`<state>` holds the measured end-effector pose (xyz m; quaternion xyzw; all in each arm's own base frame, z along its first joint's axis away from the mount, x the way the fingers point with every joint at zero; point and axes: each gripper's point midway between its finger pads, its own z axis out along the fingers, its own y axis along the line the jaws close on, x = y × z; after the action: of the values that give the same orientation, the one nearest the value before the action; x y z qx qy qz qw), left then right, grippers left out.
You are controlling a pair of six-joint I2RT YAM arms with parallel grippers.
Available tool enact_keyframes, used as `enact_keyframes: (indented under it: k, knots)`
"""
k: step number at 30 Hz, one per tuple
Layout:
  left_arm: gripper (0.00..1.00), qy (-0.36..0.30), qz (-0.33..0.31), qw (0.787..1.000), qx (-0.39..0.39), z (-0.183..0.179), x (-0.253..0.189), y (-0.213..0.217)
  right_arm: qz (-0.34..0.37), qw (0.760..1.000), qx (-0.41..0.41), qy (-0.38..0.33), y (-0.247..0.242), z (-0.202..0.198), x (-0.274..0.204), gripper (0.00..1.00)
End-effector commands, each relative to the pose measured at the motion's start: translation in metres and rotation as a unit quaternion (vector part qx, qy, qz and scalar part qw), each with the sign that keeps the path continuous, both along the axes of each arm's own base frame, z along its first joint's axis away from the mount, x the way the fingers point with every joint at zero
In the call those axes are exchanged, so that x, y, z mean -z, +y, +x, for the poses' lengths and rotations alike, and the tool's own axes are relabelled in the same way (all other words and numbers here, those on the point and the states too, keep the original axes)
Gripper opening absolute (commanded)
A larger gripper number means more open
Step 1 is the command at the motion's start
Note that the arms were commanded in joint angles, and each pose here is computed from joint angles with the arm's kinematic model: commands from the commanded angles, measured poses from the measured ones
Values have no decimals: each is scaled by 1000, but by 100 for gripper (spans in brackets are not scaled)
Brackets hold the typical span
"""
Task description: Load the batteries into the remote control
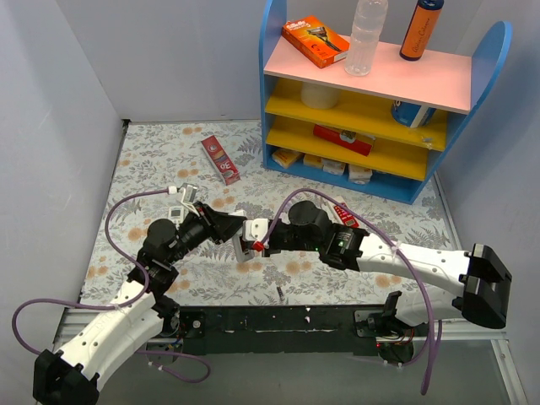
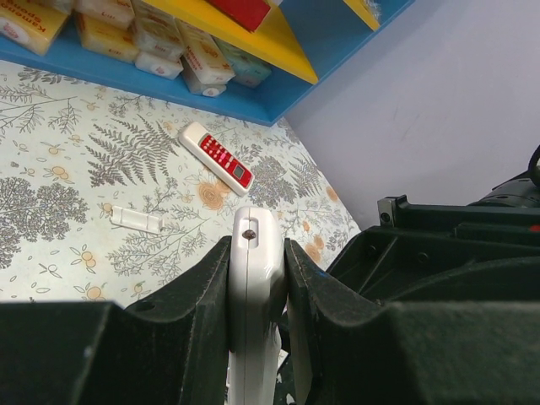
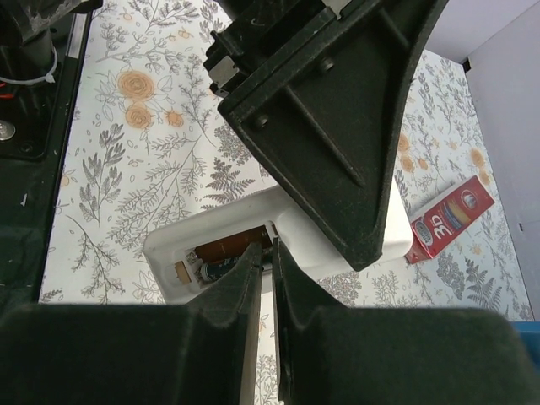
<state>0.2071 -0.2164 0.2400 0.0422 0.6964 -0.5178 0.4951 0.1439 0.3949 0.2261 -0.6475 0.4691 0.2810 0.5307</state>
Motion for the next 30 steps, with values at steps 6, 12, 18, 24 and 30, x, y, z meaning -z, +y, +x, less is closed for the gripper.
enact_keyframes:
  k: [6,12,18,24,30]
  knots:
    - [0,-64,-56,996,4,-10,-53,3,-36,999,-5,24,5,0,23,10]
    - [0,-71,-69,995,0,-12,-61,6,-63,997,20,37,-1,7,51,1]
    - [0,-72,-90,993,-5,-15,-67,9,-53,996,20,69,-7,6,74,1]
    - [0,-70,-109,991,-18,-15,-68,15,-33,994,3,104,-6,-3,81,1]
    - [0,-68,-125,990,-10,-18,-69,14,-38,992,-2,122,-5,-8,94,1]
